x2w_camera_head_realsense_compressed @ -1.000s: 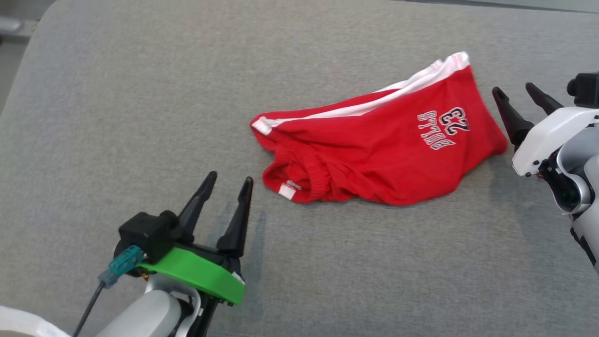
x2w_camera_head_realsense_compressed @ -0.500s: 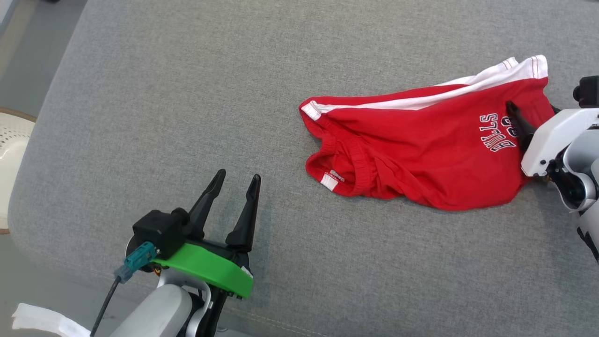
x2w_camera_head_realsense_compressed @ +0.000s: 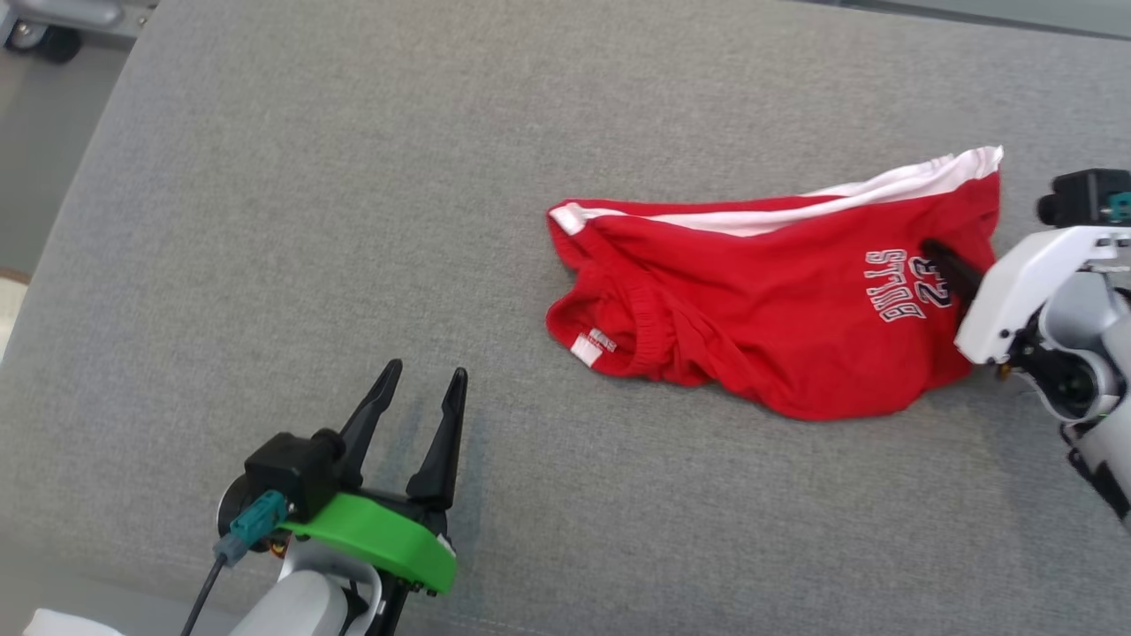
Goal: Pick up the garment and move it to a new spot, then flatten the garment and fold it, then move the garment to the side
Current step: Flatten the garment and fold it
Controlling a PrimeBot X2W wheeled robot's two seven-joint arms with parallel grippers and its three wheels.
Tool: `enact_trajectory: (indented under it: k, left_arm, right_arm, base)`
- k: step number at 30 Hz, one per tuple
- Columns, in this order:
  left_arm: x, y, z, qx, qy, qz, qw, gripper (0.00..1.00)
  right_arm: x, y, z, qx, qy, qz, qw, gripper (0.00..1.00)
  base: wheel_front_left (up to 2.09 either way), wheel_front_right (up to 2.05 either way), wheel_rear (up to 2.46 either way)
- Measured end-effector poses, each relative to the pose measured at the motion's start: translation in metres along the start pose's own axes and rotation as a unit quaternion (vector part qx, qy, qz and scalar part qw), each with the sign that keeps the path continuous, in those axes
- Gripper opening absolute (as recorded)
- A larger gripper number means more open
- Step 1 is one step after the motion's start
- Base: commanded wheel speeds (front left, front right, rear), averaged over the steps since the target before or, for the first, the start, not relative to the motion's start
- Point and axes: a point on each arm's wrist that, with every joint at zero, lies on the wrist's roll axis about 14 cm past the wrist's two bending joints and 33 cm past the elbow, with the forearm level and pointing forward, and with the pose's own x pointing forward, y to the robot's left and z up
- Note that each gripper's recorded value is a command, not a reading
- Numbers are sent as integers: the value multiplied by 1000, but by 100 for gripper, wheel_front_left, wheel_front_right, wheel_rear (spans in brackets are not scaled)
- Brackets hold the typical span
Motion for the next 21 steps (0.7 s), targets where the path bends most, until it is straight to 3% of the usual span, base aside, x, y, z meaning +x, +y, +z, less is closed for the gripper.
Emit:
enact_trajectory:
  k: [12, 15, 21]
  left_arm:
    - [-16, -20, 0, 4, -12, -28, 1000, 100]
    - [-18, -27, -3, 0, -11, -36, 999, 100]
    - [-18, -36, -14, -3, 4, -50, 999, 100]
  right_arm:
    - [-103, -101, 47, 30, -62, -140, 988, 0]
    - [-107, -92, 54, 38, -77, -129, 988, 0]
    - [-81, -23, 48, 42, -78, -44, 995, 0]
  base:
    - [0, 0, 0]
    - [0, 0, 0]
    - [0, 0, 0]
